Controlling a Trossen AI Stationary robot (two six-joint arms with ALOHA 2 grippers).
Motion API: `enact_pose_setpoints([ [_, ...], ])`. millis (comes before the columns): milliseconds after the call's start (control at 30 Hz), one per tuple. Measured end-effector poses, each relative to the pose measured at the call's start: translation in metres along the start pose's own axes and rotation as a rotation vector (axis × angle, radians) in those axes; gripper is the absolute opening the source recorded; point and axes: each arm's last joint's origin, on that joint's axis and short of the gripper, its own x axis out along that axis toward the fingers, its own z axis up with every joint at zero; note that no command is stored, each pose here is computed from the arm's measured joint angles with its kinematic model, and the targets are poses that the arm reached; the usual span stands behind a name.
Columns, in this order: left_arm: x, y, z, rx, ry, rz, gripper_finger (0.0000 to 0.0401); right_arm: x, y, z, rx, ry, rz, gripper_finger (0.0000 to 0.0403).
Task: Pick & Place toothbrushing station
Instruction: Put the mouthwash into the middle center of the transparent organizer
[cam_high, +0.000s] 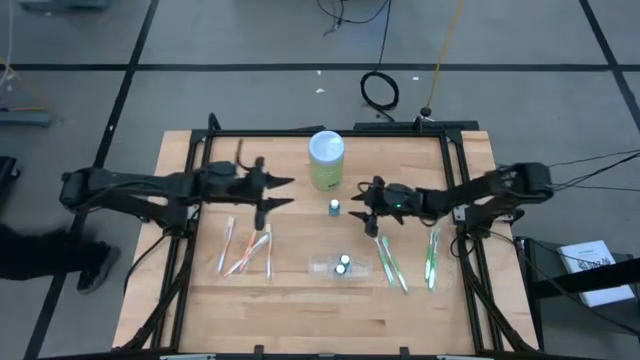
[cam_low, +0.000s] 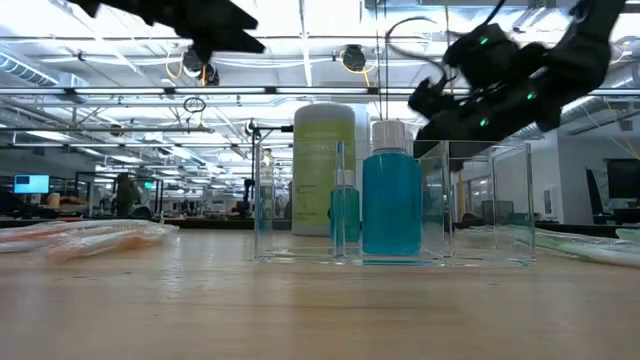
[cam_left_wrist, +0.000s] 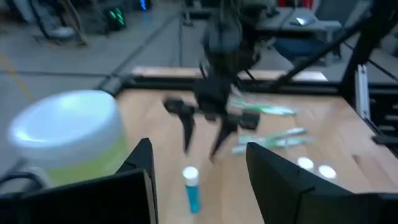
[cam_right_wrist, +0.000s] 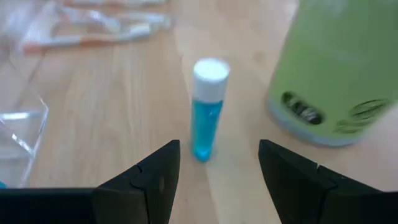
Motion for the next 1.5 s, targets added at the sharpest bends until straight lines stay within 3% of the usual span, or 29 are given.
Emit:
enact_pose_setpoints([
  [233, -0.027, -0.001, 0.008, 0.044, -0.045, 0.081, 0.0154, 0.034, -0.002, 0.002, 0.023, -0.004, 0.088, 0.0210],
  [567, -0.025, 0.000, 0.000, 0.051, 0.030, 0.099, 0.0154, 0.059, -0.003, 0.006, 0.007, -0.010, 0.083, 0.0210],
  [967, -0.025, 0.000, -0.002, 0.023, 0.048, 0.102, 0.0154, 0.038, -0.003, 0.031, -0.019, -0.031, 0.080, 0.0210],
  [1333, -0.025, 0.000, -0.002, 0.007, 0.050, 0.102, 0.0154, 0.034, -0.003, 0.030, -0.037, 0.008, 0.076, 0.0209],
  [1500, -0.025, 0.000, -0.002, 0.006, 0.050, 0.102, 0.0154, 0.034, -0.003, 0.032, -0.040, -0.010, 0.075, 0.0186],
])
